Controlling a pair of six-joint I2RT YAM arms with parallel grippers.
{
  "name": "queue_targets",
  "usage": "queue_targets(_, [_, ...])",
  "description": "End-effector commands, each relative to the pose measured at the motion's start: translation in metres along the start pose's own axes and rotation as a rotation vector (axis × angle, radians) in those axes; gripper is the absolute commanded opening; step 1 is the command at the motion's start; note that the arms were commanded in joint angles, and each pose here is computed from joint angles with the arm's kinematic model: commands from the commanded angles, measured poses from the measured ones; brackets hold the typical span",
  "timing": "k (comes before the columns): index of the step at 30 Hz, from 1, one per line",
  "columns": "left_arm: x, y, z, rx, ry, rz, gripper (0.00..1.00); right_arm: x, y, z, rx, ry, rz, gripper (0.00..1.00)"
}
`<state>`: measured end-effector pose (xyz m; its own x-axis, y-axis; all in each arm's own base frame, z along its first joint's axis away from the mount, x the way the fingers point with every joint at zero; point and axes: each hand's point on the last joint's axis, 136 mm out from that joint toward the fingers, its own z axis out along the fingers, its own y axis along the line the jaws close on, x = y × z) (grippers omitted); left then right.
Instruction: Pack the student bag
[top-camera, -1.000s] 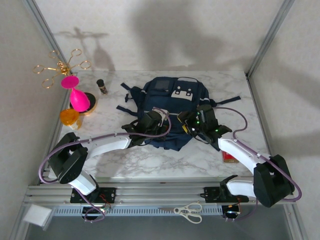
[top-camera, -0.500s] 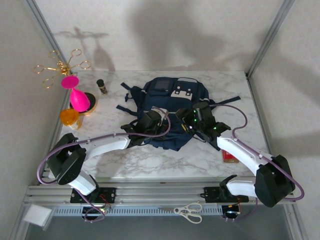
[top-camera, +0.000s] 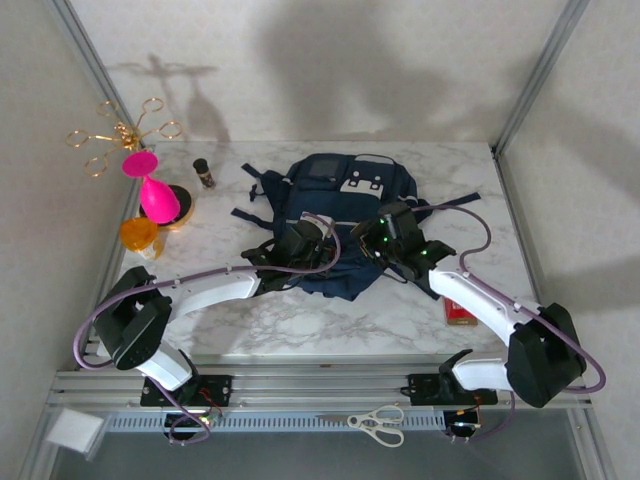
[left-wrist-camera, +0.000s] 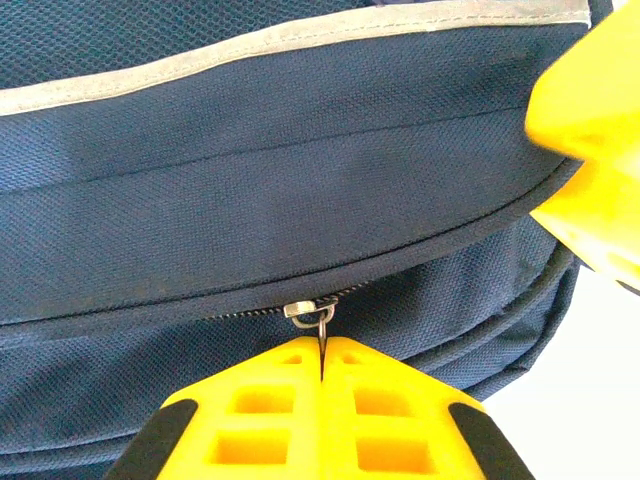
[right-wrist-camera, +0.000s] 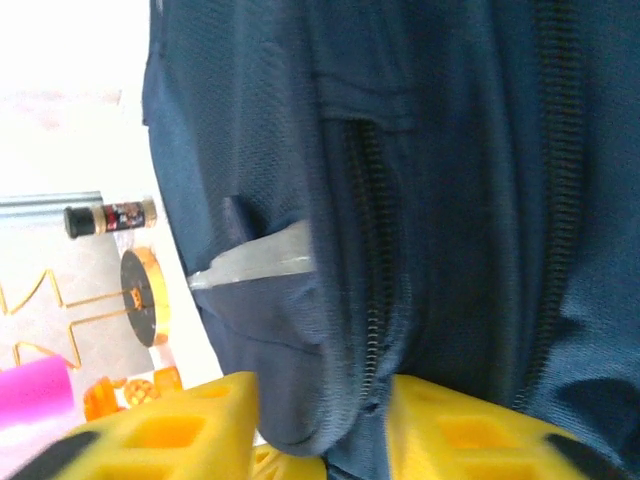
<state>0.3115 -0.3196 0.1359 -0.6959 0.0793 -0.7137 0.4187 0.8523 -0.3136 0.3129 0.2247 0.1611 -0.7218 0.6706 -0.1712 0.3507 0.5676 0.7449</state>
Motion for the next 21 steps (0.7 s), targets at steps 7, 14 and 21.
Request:
queue_targets(7, [-0.004, 0.004, -0.009, -0.037, -0.014, 0.021, 0.0, -0.047, 0.012, 0.002, -0.048, -0.107, -0.065, 0.04])
queue_targets(14, [0.001, 0.019, -0.008, -0.096, 0.026, 0.05, 0.0, -0.092, 0.015, -0.024, -0.112, -0.116, -0.2, 0.0])
queue_targets(21, [0.009, 0.025, 0.003, -0.087, 0.086, 0.113, 0.0, -0.159, 0.002, -0.03, -0.137, -0.064, -0.226, 0.0])
